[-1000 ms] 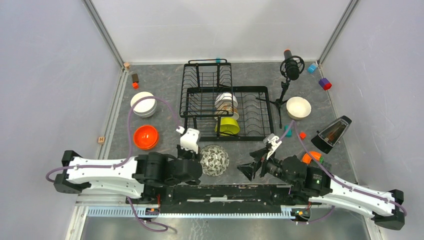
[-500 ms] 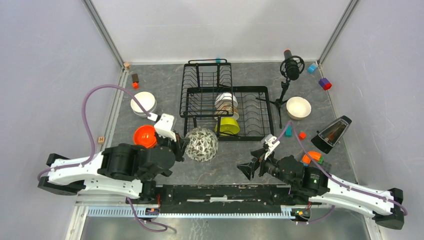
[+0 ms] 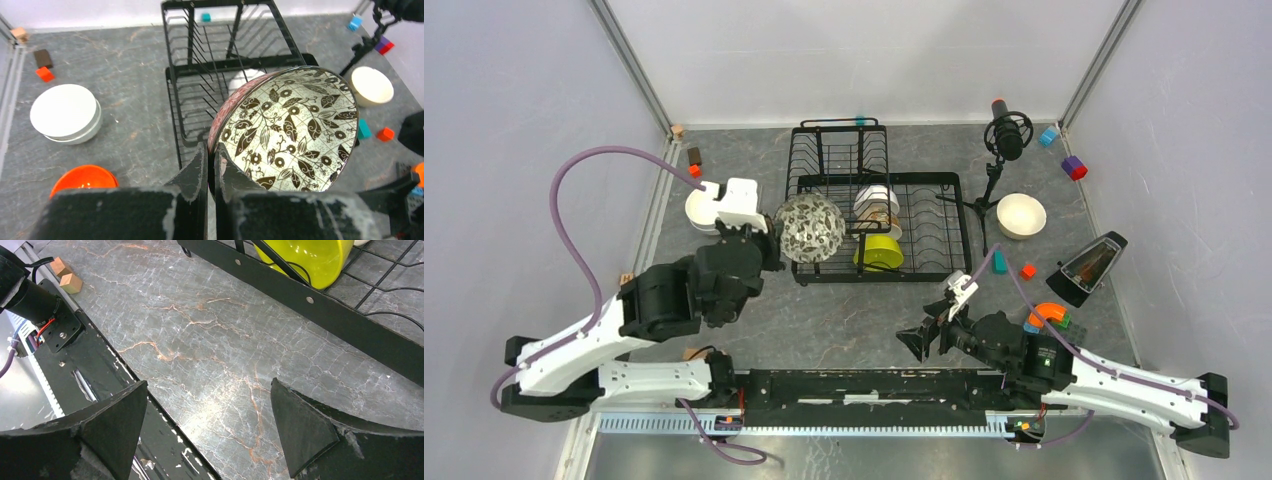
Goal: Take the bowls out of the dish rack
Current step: Place the bowl at the center of the board.
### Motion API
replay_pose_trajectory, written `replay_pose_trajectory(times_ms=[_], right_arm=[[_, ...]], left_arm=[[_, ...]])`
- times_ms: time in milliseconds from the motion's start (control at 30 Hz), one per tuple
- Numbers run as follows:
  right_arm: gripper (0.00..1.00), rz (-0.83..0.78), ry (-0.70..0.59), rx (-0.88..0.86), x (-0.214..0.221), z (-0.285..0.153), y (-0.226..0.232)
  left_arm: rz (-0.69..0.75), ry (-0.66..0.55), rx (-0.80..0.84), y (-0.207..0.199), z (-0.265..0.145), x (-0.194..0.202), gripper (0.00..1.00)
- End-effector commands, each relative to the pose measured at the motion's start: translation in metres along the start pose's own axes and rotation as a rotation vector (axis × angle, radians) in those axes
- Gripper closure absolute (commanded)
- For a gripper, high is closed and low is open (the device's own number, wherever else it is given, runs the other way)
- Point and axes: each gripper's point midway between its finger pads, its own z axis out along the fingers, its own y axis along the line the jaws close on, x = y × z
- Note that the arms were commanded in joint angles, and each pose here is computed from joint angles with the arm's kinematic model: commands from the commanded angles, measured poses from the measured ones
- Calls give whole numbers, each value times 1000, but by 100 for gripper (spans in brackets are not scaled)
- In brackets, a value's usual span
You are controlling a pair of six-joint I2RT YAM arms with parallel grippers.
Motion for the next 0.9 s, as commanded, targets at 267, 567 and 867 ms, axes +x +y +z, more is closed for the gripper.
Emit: replay_pose_trajectory(times_ms=[267, 567, 867], right_arm=[[4, -4, 7, -45, 13, 12, 8], [4, -11, 69, -71, 34, 16, 9], [4, -13, 110, -80, 55, 18, 6]], left_arm=[[-190, -281, -180, 49, 18, -122, 98], [-517, -158, -298, 118, 137, -104, 98], [-786, -42, -455, 181, 252, -53, 98]])
